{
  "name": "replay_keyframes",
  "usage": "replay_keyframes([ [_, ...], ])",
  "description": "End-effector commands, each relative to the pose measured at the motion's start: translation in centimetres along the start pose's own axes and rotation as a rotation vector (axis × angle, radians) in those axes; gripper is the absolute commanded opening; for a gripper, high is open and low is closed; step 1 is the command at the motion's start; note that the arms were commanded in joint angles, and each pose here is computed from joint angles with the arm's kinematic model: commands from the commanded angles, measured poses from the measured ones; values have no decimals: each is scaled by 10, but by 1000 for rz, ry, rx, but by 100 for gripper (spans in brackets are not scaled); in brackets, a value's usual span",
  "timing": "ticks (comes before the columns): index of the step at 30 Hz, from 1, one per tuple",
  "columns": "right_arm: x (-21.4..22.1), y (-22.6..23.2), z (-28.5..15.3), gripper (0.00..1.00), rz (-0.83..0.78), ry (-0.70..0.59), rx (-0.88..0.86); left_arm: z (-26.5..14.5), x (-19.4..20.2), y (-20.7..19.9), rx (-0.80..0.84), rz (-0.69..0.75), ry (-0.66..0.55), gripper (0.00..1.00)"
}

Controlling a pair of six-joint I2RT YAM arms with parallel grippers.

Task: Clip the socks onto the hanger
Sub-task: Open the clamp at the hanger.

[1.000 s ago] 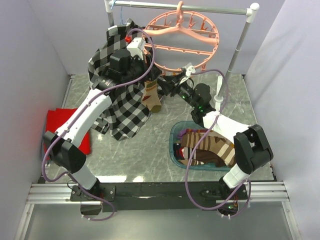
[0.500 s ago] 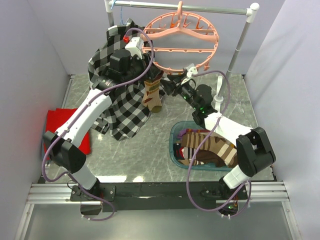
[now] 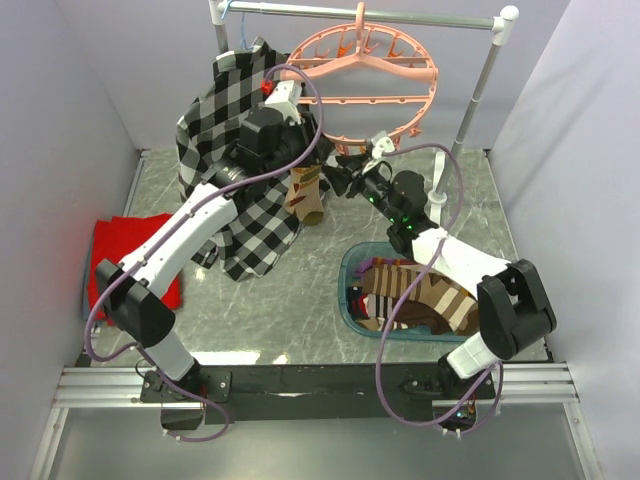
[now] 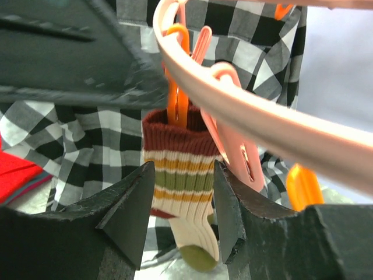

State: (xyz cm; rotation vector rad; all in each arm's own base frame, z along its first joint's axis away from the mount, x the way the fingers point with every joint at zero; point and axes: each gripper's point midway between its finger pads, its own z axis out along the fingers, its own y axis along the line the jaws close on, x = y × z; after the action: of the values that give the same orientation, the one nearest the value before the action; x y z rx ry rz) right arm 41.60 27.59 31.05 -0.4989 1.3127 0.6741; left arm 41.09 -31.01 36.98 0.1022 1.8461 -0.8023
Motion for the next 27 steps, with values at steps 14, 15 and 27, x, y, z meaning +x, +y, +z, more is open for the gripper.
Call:
replay_keyframes([
  [14, -24, 15, -47, 53, -44, -17, 0, 35, -1, 4, -31, -75, -73, 47],
  [15, -24, 15, -49, 53, -48, -14, 2, 36, -1, 6, -39, -78, -77, 47],
  [27, -29, 3, -47, 53, -46, -24, -1, 38, -12, -2, -6, -76, -118, 35],
])
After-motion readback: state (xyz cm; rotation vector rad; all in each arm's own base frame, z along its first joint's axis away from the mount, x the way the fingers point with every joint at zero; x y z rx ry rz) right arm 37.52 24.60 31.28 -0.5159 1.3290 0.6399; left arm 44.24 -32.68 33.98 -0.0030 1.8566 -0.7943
